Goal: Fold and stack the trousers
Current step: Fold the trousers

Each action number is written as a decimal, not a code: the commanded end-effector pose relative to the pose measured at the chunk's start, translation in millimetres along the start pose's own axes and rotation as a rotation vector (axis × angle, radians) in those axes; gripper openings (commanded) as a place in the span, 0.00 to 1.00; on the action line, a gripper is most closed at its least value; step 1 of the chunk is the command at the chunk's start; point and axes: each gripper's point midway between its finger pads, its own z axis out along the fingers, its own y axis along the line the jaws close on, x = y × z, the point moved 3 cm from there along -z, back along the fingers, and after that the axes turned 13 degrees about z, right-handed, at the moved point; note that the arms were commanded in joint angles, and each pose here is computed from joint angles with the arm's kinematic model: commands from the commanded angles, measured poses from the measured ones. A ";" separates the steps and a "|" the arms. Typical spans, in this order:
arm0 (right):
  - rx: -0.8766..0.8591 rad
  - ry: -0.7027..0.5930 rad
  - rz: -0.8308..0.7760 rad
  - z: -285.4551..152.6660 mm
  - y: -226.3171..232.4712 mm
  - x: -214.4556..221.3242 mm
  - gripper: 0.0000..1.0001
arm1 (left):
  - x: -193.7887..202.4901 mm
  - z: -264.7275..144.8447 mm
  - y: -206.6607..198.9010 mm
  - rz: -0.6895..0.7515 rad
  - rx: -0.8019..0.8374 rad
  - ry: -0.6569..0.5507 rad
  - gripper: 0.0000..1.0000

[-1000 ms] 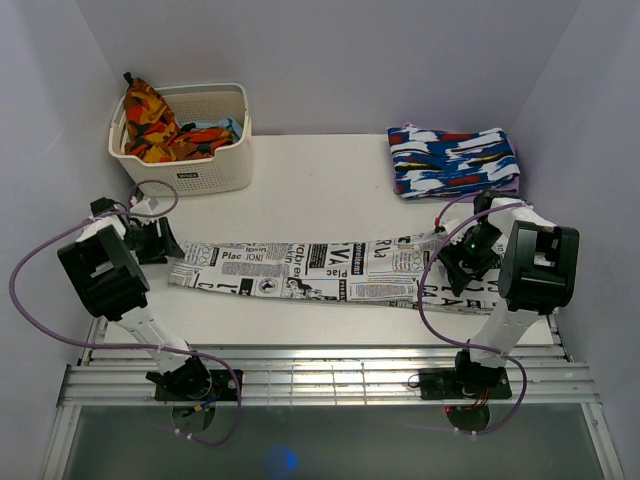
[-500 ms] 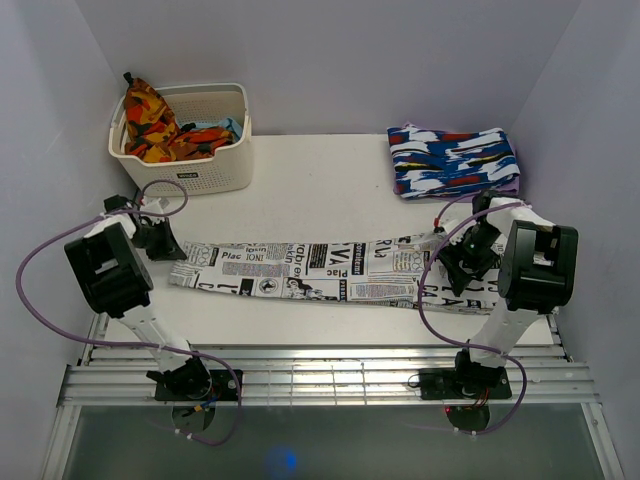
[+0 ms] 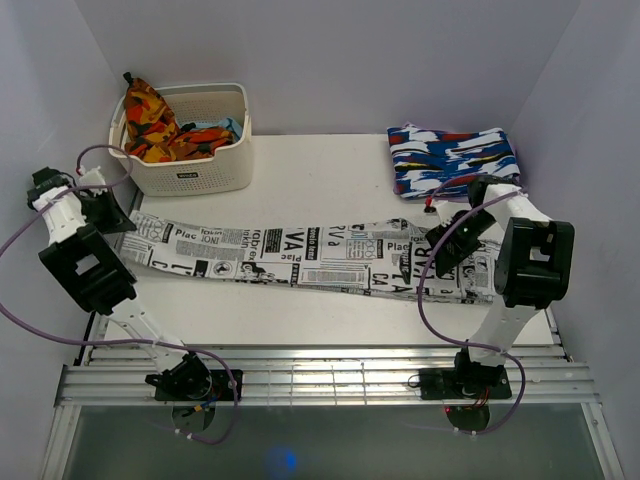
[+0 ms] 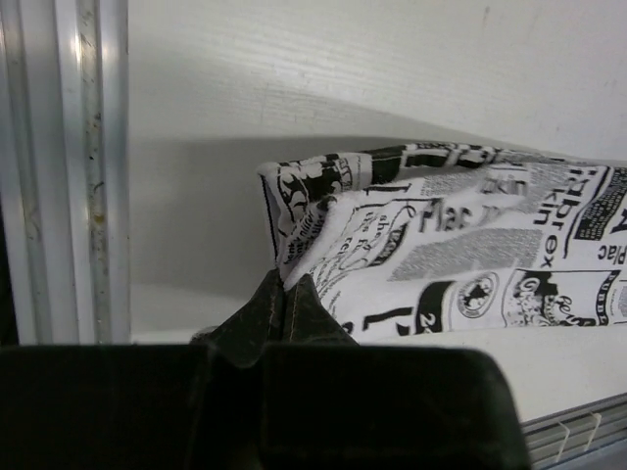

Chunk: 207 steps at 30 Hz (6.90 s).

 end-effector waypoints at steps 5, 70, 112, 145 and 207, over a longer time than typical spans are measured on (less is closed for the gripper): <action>-0.021 -0.080 -0.004 -39.1 10.7 -12.1 0.90 | -39.0 -26.3 -77.4 0.114 0.167 -0.095 0.00; 0.051 0.059 0.219 -12.8 -45.5 35.6 0.92 | 45.3 162.7 -515.6 0.220 0.556 0.098 0.49; -0.508 0.115 -0.006 139.4 185.7 -85.1 0.61 | 65.8 140.6 -246.3 -0.102 0.606 0.115 0.57; -0.108 -0.070 0.672 -17.5 -25.2 88.8 0.93 | 87.0 128.3 -223.7 -0.125 0.524 0.090 0.38; -0.551 -0.201 0.593 58.3 42.5 -29.4 0.08 | 78.3 83.8 -619.2 0.244 0.695 0.141 0.00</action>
